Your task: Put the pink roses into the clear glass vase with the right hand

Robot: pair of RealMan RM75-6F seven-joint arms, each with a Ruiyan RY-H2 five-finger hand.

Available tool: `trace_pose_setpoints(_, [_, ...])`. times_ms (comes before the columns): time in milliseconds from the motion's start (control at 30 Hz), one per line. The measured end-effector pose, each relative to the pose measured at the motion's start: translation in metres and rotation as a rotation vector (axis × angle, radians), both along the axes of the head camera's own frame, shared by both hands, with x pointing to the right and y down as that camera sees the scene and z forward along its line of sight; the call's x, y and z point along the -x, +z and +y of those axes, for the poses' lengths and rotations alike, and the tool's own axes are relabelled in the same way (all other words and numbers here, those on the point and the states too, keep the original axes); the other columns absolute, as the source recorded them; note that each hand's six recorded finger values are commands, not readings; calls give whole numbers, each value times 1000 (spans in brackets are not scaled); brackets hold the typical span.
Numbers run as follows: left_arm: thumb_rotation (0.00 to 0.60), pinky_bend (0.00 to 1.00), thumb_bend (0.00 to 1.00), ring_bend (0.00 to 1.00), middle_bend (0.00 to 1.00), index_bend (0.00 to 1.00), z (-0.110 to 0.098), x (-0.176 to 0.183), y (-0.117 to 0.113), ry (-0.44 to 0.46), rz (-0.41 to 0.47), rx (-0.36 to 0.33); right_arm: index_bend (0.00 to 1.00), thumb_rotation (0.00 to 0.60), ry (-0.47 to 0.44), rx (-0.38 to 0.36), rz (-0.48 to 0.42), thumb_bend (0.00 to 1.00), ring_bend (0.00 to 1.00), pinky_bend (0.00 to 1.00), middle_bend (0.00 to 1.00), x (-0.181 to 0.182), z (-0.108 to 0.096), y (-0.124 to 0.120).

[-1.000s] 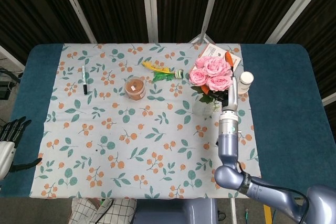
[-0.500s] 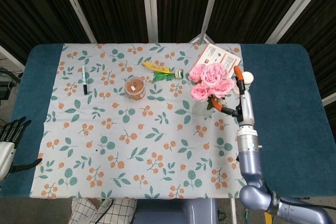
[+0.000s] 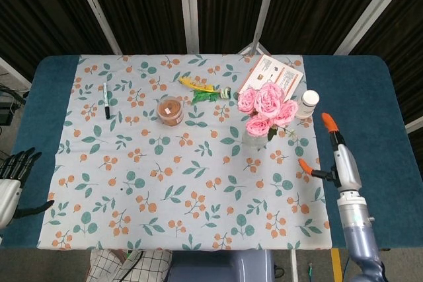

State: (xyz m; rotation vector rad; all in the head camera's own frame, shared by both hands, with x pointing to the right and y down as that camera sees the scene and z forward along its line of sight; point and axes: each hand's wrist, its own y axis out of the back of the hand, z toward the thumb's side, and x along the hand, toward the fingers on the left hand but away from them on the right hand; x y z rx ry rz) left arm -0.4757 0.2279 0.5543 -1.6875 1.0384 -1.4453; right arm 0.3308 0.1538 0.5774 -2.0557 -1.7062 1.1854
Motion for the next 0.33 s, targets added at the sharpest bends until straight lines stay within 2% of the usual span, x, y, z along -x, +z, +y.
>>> trace_pose_setpoints(167, [600,0,0,0,0,0,0,2,1,18,-38,-2,0,600,-167,15,268,280,0,0,0,-30,29,-1])
trace_pose_setpoints(267, [600,0,0,0,0,0,1,2,3,22,-59,3,0,600,-290,15,488,280,0,0,0,-50,51,-4])
trace_pose_setpoints(333, [600,0,0,0,0,0,1,2,2,24,-64,0,0,600,-342,13,594,280,0,0,0,-60,63,-8])
